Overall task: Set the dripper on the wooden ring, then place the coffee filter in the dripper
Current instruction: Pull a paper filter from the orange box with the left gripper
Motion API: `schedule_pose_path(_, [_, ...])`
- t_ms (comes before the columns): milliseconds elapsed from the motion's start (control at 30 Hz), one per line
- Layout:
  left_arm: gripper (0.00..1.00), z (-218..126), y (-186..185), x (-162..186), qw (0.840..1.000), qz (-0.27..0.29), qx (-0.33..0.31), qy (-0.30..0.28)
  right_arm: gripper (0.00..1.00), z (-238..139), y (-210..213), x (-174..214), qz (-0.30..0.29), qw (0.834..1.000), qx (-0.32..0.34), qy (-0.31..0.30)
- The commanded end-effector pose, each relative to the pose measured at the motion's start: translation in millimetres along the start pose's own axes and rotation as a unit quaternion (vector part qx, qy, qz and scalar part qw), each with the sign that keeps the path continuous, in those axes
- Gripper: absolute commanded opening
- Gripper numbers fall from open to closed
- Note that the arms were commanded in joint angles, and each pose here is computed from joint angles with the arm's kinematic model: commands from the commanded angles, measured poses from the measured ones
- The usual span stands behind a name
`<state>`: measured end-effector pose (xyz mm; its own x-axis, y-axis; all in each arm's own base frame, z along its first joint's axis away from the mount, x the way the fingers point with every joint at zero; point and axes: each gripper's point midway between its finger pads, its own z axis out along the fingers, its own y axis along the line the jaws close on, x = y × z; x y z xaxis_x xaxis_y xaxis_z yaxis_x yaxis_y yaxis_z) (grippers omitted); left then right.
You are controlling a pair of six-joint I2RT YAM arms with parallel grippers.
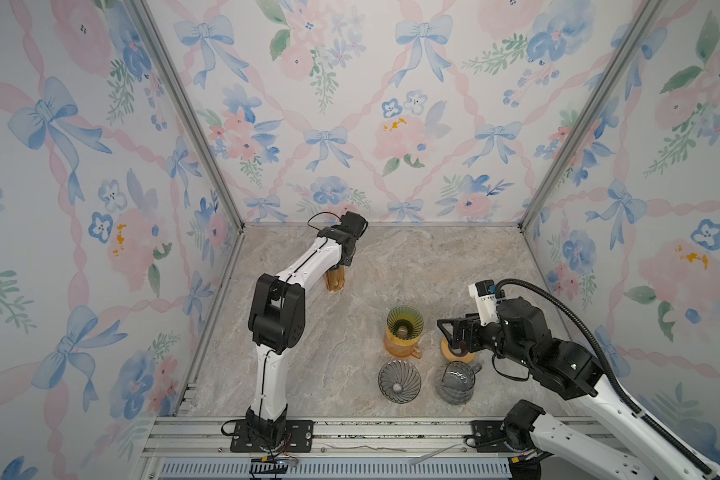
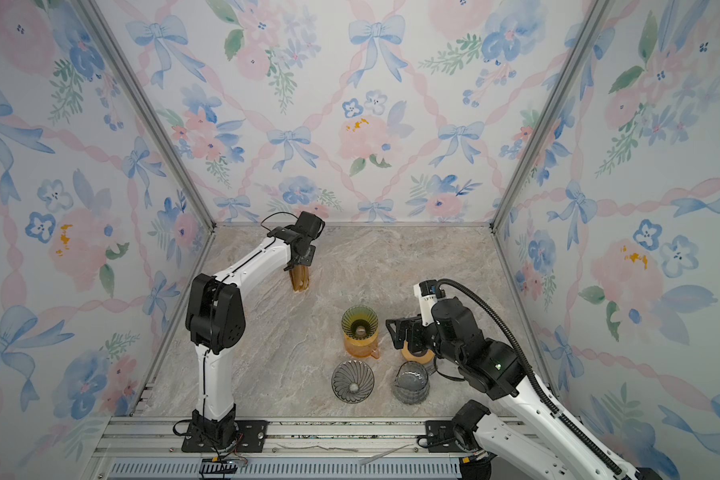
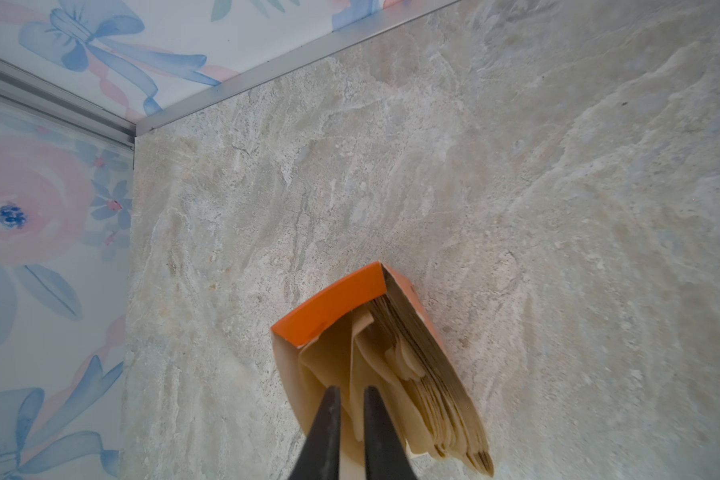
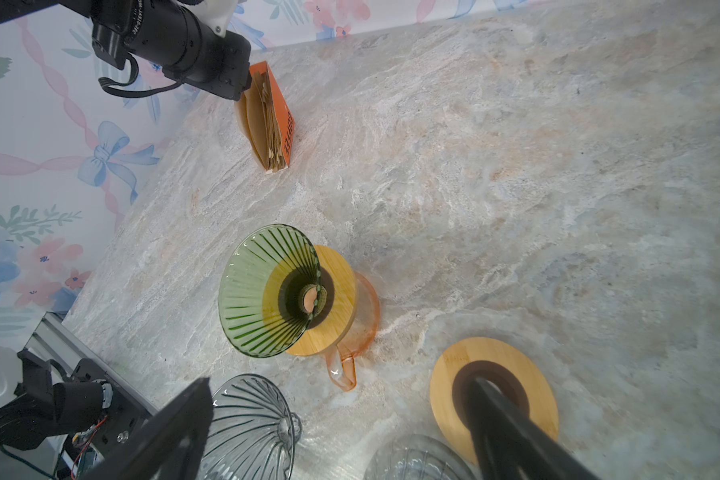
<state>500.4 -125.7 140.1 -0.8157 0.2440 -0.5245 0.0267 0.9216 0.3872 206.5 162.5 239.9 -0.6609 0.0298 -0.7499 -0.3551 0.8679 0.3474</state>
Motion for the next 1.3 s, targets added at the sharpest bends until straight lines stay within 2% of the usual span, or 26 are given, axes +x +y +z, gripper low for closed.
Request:
schedule_pose_path(0, [0.15, 7.3, 1.6, -2.3, 1.0, 0.006, -0.006, 0.004, 0.96, 1.7, -9.2, 8.6, 0.001, 1.0, 0.017, 0.01])
schedule_pose_path(433, [0.11, 19.7, 4.3, 0.7, 1.0, 0.005, -0.012, 0.014, 0.96, 0.9, -12.7, 11.4, 0.005, 1.0, 0.023, 0.008])
schedule_pose_path(633, [0.03, 20.7, 5.2, 1.7, 1.0, 0.002, -0.007, 0.017, 0.96, -0.3, -15.4, 13.0, 0.005, 1.0, 0.027, 0.006])
schedule_pose_path(700, [0.0, 17.1, 6.4, -0.6, 1.0, -0.002, -0.004, 0.013, 0.96, 0.2, -16.3, 14.0, 0.005, 1.0, 0.029, 0.007])
schedule_pose_path(1033, [0.0, -11.4, 14.0, -9.5, 0.999, -0.024, 0.021, -0.009, 0.96, 0.5, -15.1, 11.4, 0.009, 1.0, 0.027, 0.003])
schedule_pose_path(1267, [0.0, -29.0, 19.3, -3.9, 0.998, -0.042, 0.035, -0.013, 0.96, 1.6, -11.6, 7.9, 0.01, 1.0, 0.021, 0.002])
